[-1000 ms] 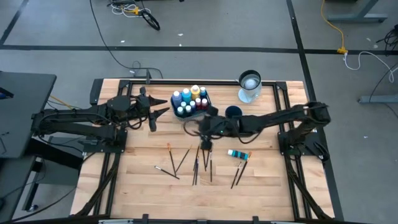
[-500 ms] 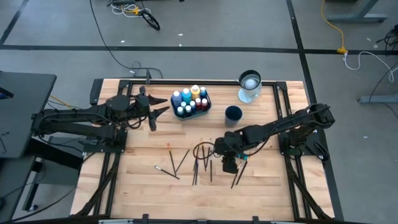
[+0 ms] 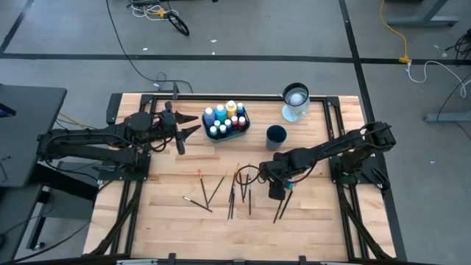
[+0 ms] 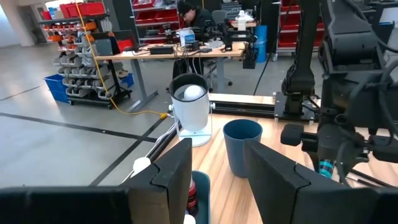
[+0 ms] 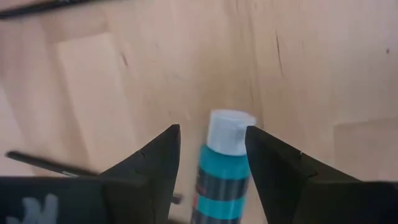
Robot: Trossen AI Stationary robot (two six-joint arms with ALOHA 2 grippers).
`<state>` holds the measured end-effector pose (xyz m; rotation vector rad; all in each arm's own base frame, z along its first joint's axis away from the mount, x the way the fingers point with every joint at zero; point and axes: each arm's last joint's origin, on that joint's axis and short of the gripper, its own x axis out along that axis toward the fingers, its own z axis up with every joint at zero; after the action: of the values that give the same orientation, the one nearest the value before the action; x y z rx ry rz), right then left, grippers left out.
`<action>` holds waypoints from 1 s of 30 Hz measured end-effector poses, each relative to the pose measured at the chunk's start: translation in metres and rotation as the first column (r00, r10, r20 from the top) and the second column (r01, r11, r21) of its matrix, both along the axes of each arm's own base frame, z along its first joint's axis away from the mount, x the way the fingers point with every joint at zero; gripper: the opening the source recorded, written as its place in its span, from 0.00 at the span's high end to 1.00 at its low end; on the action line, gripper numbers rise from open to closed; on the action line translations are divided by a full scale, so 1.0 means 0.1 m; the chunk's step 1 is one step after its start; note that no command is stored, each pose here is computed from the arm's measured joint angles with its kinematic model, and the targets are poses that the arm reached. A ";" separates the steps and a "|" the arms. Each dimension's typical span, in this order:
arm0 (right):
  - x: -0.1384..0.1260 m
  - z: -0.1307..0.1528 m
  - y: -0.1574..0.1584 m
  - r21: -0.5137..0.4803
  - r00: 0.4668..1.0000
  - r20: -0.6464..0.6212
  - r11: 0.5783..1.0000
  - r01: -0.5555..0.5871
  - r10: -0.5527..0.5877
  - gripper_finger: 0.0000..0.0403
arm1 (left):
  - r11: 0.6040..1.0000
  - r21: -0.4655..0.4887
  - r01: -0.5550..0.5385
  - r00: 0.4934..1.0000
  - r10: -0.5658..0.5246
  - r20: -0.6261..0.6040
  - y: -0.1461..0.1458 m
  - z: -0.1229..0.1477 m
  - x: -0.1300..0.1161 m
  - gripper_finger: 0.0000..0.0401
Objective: Pick & Place Paint Supplies
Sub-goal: Put the light blue paint bottle into the blue bin
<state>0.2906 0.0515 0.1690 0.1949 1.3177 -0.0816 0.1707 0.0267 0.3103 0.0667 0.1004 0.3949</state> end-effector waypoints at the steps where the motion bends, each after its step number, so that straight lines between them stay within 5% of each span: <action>1: -0.01 -0.02 -0.01 -0.001 1.000 -0.005 1.000 0.004 -0.004 0.55 | 1.000 0.000 0.000 1.000 0.000 0.000 0.00 0.00 0.00 0.62; 16: -0.16 -0.32 -0.10 -0.007 1.000 0.006 1.000 0.028 -0.028 0.55 | 1.000 0.000 0.001 1.000 -0.001 -0.001 0.00 0.00 0.00 0.62; 23: -0.19 -0.37 -0.11 -0.010 0.999 0.016 0.999 0.031 -0.031 0.66 | 1.000 0.001 0.001 1.000 -0.001 -0.001 0.00 0.00 0.00 0.62; 30: -0.05 -0.30 -0.08 0.047 0.994 0.103 0.999 0.014 -0.018 0.66 | 1.000 0.001 0.001 1.000 -0.001 0.001 0.00 0.00 0.00 0.62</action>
<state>0.2855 0.0439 0.1394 0.2462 1.2151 -0.0537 0.1708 0.0266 0.3103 0.0673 0.0996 0.3941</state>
